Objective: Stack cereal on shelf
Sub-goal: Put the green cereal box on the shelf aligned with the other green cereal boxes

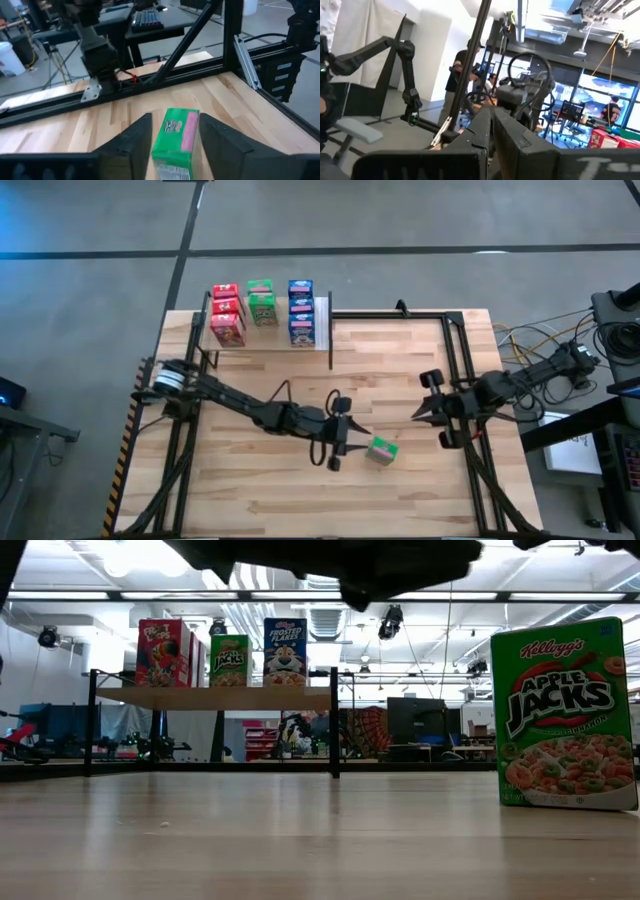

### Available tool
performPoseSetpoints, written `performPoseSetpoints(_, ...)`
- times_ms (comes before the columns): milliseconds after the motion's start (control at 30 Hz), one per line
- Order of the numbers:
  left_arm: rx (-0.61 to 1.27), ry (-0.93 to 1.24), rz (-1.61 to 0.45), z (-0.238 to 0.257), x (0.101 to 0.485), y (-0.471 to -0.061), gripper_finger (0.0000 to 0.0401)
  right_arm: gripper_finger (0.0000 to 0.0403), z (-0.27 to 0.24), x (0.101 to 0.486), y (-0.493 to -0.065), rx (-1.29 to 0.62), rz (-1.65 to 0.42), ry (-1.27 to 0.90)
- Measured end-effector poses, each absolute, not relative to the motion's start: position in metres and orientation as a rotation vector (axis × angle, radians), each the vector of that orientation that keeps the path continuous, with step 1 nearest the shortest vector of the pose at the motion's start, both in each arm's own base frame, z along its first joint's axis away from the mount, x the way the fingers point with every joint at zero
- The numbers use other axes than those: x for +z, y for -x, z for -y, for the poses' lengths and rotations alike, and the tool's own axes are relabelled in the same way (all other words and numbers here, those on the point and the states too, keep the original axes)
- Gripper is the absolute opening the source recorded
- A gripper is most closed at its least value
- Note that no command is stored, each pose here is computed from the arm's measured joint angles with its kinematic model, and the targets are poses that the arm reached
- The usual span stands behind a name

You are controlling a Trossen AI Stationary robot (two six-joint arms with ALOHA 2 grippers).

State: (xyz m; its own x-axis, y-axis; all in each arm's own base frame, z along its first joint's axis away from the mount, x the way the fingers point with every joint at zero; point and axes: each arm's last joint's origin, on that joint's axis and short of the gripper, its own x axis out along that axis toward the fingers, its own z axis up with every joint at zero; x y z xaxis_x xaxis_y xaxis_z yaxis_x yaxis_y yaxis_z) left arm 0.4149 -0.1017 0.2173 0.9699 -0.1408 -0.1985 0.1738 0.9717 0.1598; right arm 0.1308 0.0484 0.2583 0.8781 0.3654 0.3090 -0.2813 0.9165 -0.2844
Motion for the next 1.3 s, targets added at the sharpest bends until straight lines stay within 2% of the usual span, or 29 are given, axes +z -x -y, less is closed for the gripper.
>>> performPoseSetpoints(367, -0.199, -0.235, -0.207, 0.109, 0.189, -0.45, 0.027, 0.0013, -0.046, 0.258, -0.127, 0.316, 0.38, 0.229)
performPoseSetpoints(567, -0.189, -0.231, -0.213, 0.106, 0.181, -0.459, 0.0308, 0.0013, -0.046, 0.258, -0.127, 0.314, 0.383, 0.232)
performPoseSetpoints(800, -0.218, -0.193, -0.226, 0.098, 0.166, -0.464, 0.0303, 0.0013, -0.046, 0.259, -0.126, 0.311, 0.391, 0.238)
performPoseSetpoints(1300, -0.211, -0.166, -0.236, 0.094, 0.161, -0.465, 0.024, 0.0013, -0.046, 0.259, -0.126, 0.31, 0.393, 0.238)
